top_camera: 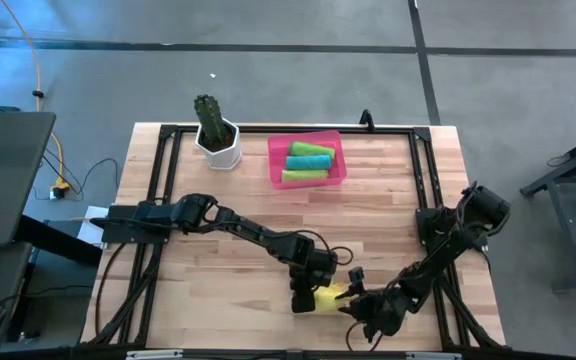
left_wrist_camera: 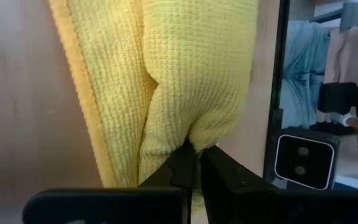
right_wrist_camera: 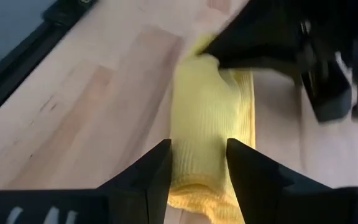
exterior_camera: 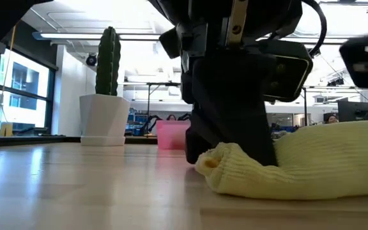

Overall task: Roll microfiber towels into tight, uniform cylinder then place into a basket
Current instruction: Roll the yellow microfiber cloth

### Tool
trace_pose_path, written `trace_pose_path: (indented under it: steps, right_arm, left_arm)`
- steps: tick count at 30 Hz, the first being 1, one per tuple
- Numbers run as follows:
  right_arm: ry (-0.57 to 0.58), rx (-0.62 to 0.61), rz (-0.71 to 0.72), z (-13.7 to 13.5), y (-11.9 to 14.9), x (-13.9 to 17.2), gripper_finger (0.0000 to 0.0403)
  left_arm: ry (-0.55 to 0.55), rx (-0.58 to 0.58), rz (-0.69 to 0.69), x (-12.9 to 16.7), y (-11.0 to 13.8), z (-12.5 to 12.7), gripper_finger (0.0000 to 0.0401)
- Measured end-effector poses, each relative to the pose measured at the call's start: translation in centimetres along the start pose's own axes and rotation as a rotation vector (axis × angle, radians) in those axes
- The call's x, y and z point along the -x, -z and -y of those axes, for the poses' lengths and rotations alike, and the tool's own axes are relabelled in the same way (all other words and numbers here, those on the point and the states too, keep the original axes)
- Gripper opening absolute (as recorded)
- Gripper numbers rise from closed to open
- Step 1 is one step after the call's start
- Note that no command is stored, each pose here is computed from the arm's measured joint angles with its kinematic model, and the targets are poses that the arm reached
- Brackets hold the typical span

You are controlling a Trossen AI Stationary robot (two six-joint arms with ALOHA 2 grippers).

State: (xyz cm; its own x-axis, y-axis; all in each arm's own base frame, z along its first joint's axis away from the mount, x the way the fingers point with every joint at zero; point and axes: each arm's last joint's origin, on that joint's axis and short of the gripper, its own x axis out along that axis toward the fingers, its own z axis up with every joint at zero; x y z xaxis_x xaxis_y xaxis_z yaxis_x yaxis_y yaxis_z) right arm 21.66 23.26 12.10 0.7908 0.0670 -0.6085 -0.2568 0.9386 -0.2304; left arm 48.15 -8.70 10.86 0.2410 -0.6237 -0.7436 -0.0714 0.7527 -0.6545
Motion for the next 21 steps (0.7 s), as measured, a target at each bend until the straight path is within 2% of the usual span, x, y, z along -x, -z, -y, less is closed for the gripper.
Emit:
trace_pose_path:
  steps: [5, 11, 17, 21]
  right_arm:
    - [-0.028, -0.149, -0.084, 0.8, 0.5, -0.5, 0.0117]
    - [-0.052, -0.307, -0.122, 1.7, 0.4, -1.1, 0.0018]
    - [-0.1, -0.479, -0.175, 2.3, 0.3, -1.5, 0.0022]
    - [-0.071, -0.583, -0.204, 2.5, 0.6, -1.5, 0.0006]
  left_arm:
    - [0.006, -0.021, 0.028, 0.1, -0.2, 0.3, 0.0011]
    - [0.0, -0.02, 0.026, 0.1, -0.2, 0.3, 0.0045]
    - [-0.02, -0.075, 0.011, 1.3, 0.0, 0.6, 0.0081]
    - [-0.078, -0.13, 0.006, 3.3, 0.2, 1.0, 0.0086]
